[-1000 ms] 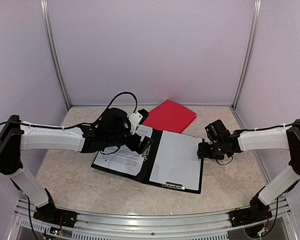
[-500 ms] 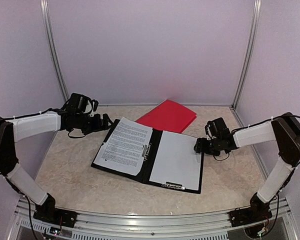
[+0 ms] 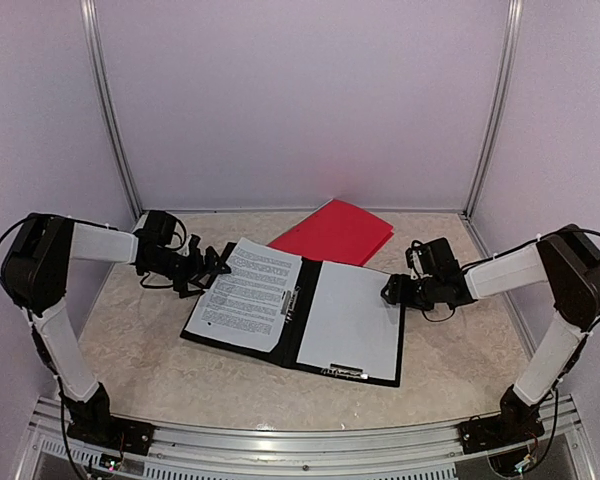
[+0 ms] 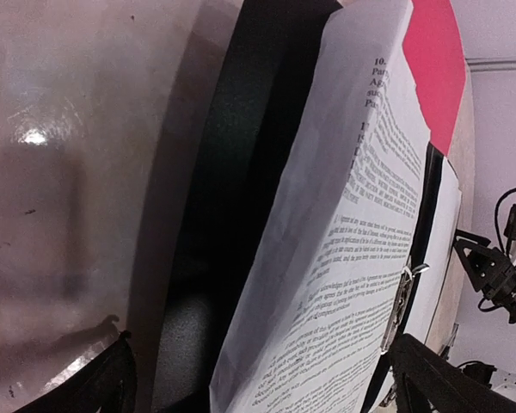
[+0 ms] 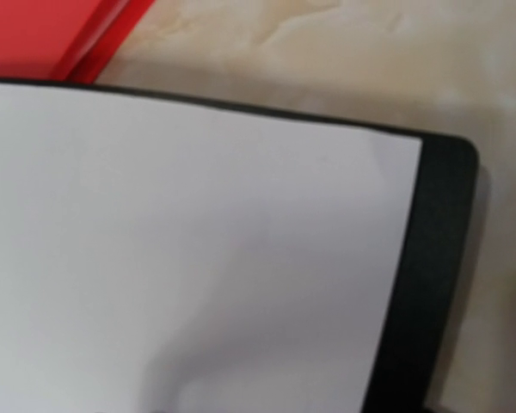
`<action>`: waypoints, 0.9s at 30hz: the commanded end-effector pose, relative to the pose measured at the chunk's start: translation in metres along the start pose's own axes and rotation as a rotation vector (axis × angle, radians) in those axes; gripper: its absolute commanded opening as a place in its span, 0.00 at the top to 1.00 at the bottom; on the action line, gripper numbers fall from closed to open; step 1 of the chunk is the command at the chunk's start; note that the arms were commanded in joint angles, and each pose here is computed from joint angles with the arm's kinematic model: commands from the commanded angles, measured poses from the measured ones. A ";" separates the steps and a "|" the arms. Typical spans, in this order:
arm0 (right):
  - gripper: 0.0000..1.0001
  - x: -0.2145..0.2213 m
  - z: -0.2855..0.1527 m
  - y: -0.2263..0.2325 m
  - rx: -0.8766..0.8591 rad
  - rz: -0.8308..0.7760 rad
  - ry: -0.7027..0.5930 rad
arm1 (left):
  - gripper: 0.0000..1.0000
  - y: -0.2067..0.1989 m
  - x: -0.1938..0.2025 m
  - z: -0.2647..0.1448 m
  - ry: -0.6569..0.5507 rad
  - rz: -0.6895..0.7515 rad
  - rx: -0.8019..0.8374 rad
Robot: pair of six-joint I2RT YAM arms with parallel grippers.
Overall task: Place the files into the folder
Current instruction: Pick up the folder with files at the center of the board, then close the folder with files at the center of the board.
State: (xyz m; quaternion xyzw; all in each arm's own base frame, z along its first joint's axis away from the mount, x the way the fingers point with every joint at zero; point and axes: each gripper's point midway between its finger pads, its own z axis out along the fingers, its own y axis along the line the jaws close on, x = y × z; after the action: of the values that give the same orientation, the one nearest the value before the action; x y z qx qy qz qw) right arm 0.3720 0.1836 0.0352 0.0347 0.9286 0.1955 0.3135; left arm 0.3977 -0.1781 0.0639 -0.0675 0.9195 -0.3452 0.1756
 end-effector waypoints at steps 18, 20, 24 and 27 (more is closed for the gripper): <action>0.30 0.019 0.008 0.004 -0.065 0.051 0.050 | 0.01 -0.086 0.011 -0.022 0.050 0.023 0.361; 0.30 0.019 0.007 0.009 -0.076 0.046 0.050 | 0.01 -0.101 0.011 -0.029 0.040 0.052 0.377; 0.30 0.020 0.007 0.015 -0.088 0.036 0.053 | 0.01 -0.134 0.016 -0.044 0.036 0.106 0.398; 0.30 0.021 0.006 0.018 -0.093 0.033 0.054 | 0.01 -0.157 0.021 -0.048 0.048 0.142 0.414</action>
State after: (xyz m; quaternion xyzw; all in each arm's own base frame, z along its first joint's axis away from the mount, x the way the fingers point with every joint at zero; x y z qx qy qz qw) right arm 0.3696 0.1992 0.0376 0.0360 0.9188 0.2399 0.3112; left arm 0.3674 -0.2529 0.1621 0.0147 0.8442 -0.5055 0.1773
